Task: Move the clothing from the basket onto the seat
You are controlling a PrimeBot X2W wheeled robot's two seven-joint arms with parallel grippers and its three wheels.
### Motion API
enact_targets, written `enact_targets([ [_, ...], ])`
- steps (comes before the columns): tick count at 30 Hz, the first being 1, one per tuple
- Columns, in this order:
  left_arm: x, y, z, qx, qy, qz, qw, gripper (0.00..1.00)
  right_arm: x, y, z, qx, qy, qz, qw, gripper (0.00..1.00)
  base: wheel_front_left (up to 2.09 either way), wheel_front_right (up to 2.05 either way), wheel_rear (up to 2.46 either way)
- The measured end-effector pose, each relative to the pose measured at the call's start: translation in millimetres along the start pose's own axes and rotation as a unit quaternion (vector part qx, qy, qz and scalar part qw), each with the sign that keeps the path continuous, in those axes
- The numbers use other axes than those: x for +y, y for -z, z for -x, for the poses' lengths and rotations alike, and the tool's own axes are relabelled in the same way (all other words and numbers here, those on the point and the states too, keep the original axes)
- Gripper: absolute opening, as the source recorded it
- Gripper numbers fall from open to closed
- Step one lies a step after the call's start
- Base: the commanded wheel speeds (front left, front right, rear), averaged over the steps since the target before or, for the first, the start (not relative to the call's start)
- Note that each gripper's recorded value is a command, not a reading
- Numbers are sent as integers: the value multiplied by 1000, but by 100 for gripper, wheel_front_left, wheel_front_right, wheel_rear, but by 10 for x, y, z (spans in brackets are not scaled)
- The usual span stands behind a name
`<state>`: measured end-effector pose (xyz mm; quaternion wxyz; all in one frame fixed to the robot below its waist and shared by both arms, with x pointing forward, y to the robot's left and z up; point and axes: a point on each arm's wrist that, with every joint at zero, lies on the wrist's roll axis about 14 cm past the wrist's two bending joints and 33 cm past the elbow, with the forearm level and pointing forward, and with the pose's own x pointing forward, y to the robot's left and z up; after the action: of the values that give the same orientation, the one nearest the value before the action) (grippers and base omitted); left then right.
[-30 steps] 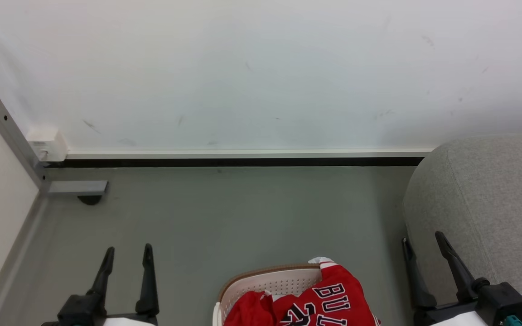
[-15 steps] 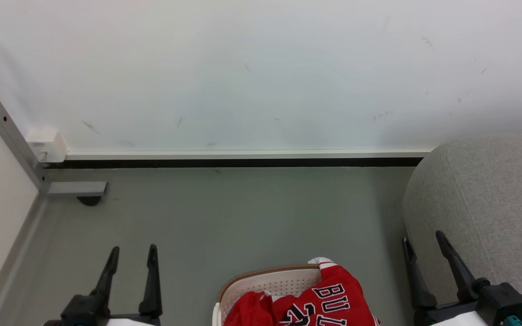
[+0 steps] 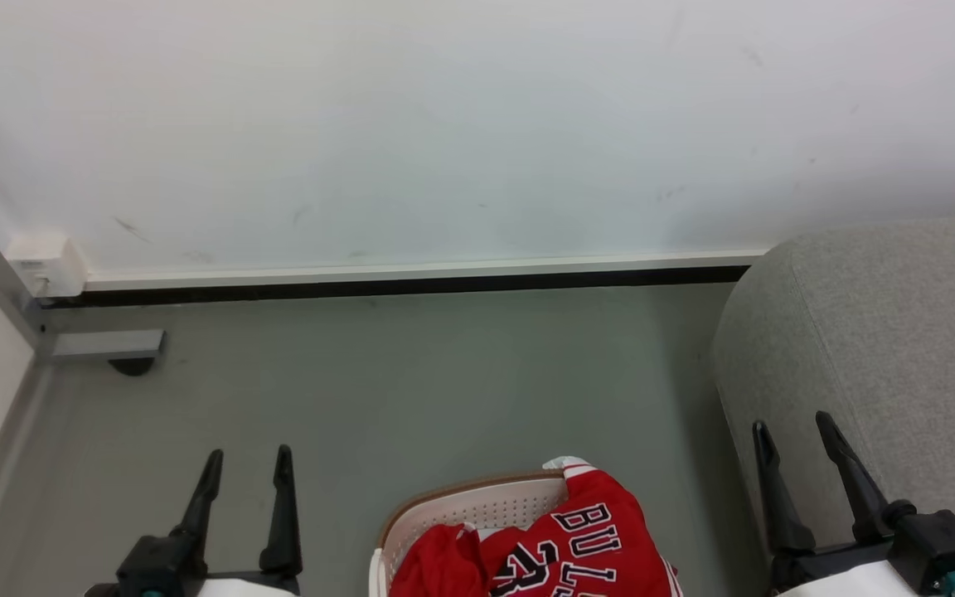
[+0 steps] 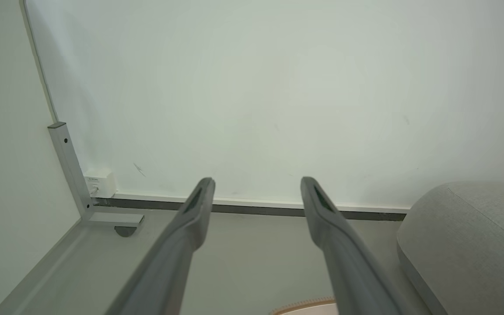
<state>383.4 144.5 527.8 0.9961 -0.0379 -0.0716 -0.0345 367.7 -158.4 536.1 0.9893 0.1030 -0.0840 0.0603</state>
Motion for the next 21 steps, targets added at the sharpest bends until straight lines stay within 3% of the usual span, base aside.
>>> enact_targets([
  [12,-460,507,-440,57,84,-4,995,100,-424,-6,-234,-5,52,18,998,100,0,0,0],
  [21,-880,1385,-736,155,178,-25,971,100,-874,148,-402,9,108,29,994,100,0,0,0],
])
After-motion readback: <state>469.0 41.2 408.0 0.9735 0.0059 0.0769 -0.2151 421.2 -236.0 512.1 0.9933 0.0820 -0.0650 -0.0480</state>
